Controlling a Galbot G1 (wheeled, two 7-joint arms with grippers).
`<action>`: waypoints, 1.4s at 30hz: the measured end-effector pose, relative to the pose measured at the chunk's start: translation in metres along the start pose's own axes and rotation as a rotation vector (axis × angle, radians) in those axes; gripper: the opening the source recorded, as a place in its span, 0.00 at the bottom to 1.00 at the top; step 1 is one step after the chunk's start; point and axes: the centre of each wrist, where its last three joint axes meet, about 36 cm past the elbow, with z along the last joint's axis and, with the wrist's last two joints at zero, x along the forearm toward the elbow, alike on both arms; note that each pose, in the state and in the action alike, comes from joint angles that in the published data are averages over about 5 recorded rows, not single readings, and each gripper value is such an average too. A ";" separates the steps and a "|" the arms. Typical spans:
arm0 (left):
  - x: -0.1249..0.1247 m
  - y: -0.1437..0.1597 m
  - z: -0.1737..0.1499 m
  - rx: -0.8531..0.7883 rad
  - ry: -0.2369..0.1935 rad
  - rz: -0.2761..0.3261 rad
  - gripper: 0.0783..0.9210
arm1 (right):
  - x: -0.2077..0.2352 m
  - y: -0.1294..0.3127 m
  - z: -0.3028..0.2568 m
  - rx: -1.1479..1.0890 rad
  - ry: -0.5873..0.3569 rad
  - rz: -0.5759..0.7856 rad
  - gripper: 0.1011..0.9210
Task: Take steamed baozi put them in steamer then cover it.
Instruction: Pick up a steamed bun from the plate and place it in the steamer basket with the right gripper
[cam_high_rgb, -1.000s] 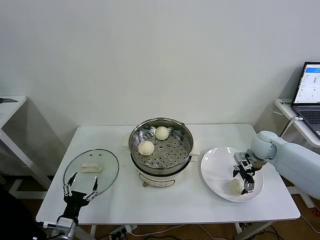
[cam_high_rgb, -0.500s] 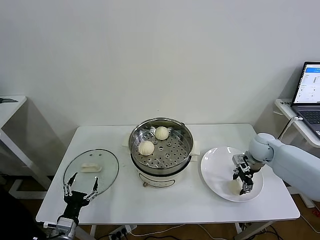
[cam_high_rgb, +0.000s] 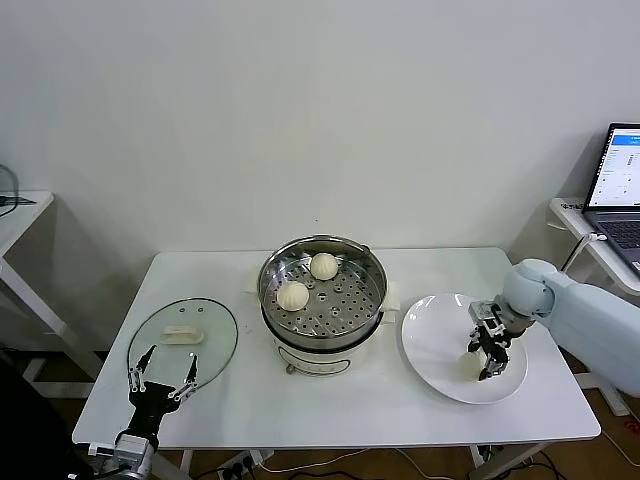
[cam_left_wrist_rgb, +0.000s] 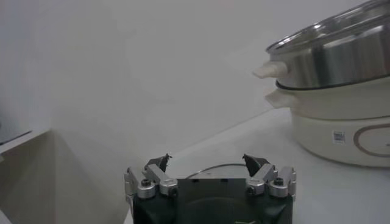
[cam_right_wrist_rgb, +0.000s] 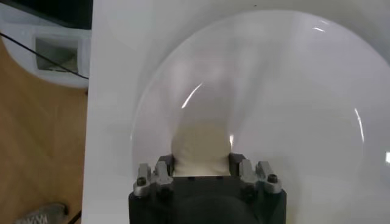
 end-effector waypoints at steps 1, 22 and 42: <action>0.000 0.000 0.000 0.000 0.000 0.001 0.88 | 0.007 -0.002 0.001 0.002 -0.004 0.009 0.60; 0.002 0.009 -0.005 -0.020 0.000 -0.007 0.88 | 0.216 -0.043 -0.112 0.553 0.012 0.284 0.57; 0.004 0.018 0.004 -0.029 0.022 -0.013 0.88 | 0.210 -0.066 -0.301 1.280 0.142 0.239 0.58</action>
